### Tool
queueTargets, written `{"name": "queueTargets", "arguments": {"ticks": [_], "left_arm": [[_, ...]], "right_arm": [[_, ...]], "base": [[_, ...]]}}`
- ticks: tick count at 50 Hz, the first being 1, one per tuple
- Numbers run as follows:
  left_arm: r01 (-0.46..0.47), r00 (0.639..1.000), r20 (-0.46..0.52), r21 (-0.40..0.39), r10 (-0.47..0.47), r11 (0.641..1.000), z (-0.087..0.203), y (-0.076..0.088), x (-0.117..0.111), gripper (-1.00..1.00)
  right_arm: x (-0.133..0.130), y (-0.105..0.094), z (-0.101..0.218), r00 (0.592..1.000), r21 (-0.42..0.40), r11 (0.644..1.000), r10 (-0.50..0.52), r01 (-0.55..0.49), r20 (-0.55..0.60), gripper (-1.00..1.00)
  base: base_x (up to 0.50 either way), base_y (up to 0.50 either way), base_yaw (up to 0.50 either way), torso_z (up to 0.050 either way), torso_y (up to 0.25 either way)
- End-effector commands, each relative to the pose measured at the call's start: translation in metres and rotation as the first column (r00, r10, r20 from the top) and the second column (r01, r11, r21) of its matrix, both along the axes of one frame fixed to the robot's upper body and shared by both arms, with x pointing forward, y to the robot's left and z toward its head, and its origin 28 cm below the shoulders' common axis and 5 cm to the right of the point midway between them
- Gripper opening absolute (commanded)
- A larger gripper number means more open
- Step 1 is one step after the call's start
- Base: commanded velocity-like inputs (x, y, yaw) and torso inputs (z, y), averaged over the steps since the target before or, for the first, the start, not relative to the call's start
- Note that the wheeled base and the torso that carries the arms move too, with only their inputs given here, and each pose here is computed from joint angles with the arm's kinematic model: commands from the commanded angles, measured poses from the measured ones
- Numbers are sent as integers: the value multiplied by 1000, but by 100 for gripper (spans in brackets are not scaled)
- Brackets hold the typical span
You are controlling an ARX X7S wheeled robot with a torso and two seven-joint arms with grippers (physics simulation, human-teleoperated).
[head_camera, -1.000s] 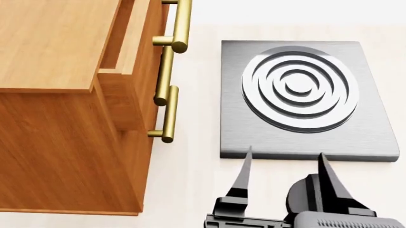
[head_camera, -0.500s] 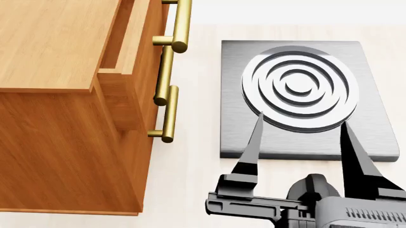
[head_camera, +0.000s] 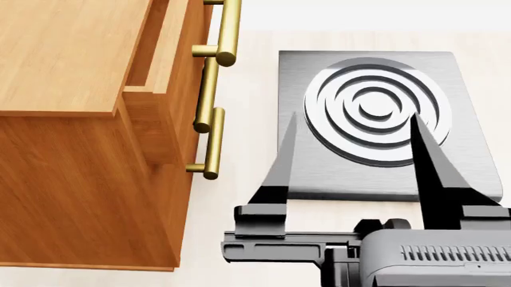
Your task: Pick the akita bowl on the wooden cabinet and place it on the plate.
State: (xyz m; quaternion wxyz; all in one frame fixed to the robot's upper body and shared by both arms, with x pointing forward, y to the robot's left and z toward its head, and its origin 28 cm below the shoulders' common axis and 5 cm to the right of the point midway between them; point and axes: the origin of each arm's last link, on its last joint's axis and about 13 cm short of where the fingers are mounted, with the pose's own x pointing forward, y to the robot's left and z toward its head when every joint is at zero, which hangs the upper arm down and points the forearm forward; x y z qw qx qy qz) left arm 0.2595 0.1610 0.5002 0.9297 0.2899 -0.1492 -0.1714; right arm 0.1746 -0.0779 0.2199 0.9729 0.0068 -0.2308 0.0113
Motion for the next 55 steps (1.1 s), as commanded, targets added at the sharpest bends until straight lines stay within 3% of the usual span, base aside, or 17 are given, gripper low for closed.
{"name": "queueTargets", "arguments": {"ticks": [1, 20, 27, 41, 55], "left_arm": [[39, 999, 25, 42, -40, 998, -13, -5, -10, -100], [144, 990, -5, 95, -144, 985, -46, -12, -16, -100], [166, 986, -23, 76, -165, 983, -55, -11, -18, -100], [190, 981, -64, 77, -185, 979, -84, -15, -12, -100], [182, 980, -91, 87, -175, 979, -92, -14, -4, -100]], "right_arm": [[-3, 1, 3, 1000, -13, 1000, 5, -5, 10, 100], [-6, 2, 4, 1000, -19, 1000, 10, -9, 17, 100], [-7, 1, 2, 1000, -15, 1000, 8, -8, 16, 100], [-7, 2, 1, 1000, -18, 1000, 14, -14, 16, 100], [-8, 2, 0, 1000, -15, 1000, 16, -16, 15, 100]], "base": [[0, 0, 0, 0, 0], [0, 0, 0, 0, 0], [0, 0, 0, 0, 0], [0, 0, 0, 0, 0], [0, 0, 0, 0, 1]]}}
